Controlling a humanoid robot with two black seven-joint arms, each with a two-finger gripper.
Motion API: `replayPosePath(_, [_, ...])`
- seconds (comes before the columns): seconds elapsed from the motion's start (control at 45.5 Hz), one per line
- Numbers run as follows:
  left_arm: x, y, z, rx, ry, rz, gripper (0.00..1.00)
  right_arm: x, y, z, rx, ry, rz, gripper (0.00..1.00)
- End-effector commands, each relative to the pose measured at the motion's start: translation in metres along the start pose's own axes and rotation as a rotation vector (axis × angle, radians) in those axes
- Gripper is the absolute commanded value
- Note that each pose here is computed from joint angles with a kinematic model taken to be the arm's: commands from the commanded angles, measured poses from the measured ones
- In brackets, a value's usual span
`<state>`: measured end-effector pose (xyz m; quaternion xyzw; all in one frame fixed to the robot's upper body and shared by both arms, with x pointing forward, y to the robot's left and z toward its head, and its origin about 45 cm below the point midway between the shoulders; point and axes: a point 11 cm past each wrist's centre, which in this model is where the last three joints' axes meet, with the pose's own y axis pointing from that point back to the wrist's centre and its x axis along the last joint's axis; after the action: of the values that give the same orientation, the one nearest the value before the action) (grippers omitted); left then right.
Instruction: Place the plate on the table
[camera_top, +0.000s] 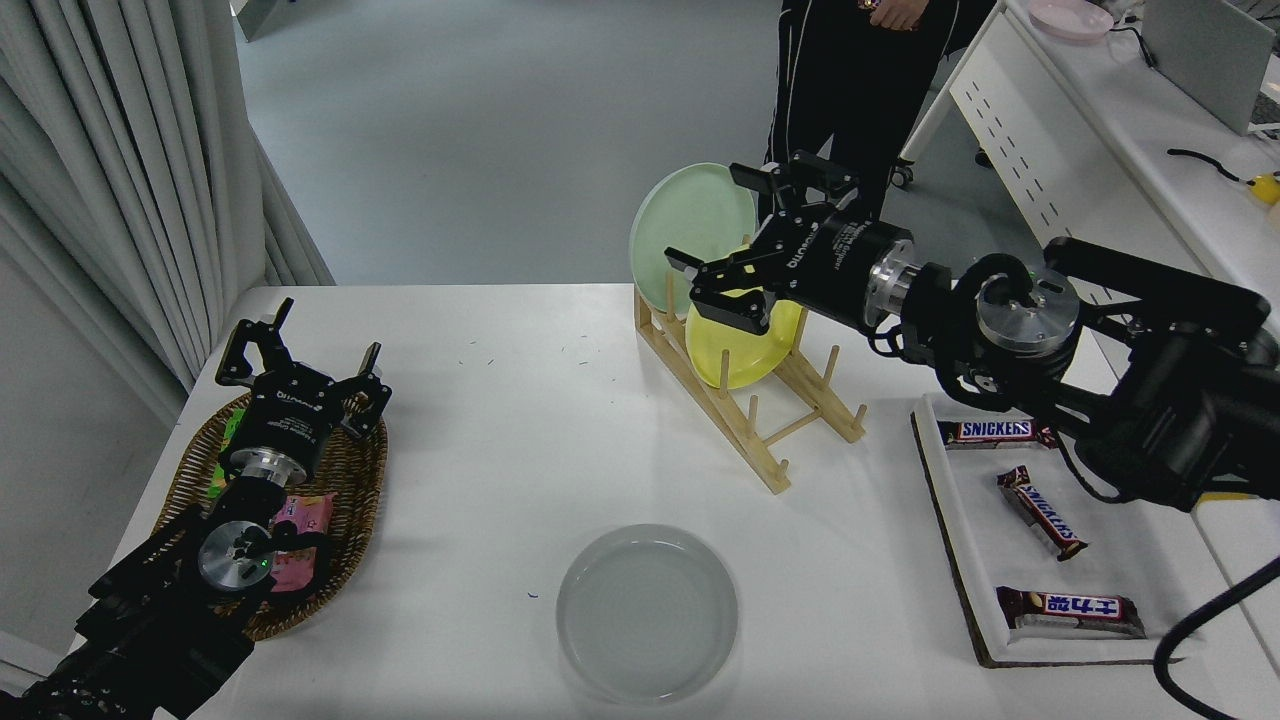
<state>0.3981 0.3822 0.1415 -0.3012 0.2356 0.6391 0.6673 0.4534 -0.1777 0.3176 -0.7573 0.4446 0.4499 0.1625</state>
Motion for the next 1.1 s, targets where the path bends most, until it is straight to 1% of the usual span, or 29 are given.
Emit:
replayPosePath(0.0, [0.000, 0.000, 0.000, 0.000, 0.000, 0.001, 1.00, 0.045, 0.015, -0.048, 0.247, 0.166, 0.051, 1.00])
replayPosePath(0.11, [0.000, 0.000, 0.000, 0.001, 0.000, 0.000, 1.00, 0.064, 0.026, -0.053, 0.281, 0.189, 0.084, 1.00])
replayPosePath(0.308, [0.000, 0.000, 0.000, 0.000, 0.000, 0.001, 1.00, 0.108, 0.052, -0.044, 0.340, 0.123, 0.145, 1.00])
replayPosePath(0.484, [0.000, 0.000, 0.000, 0.000, 0.000, 0.001, 1.00, 0.129, 0.069, -0.042, 0.403, 0.146, 0.181, 1.00])
replayPosePath(0.681, [0.000, 0.000, 0.000, 0.001, 0.000, 0.000, 1.00, 0.161, 0.096, -0.042, 0.549, 0.136, 0.248, 1.00])
replayPosePath(0.747, [0.000, 0.000, 0.000, 0.000, 0.000, 0.001, 1.00, 0.172, 0.105, -0.040, 0.574, 0.141, 0.279, 1.00])
replayPosePath(0.879, [0.000, 0.000, 0.000, 0.000, 0.000, 0.001, 1.00, 0.193, 0.118, -0.039, 0.586, 0.173, 0.328, 1.00])
replayPosePath(1.077, [0.000, 0.000, 0.000, 0.001, 0.000, 0.000, 1.00, 0.198, 0.113, -0.025, 0.537, 0.173, 0.279, 1.00])
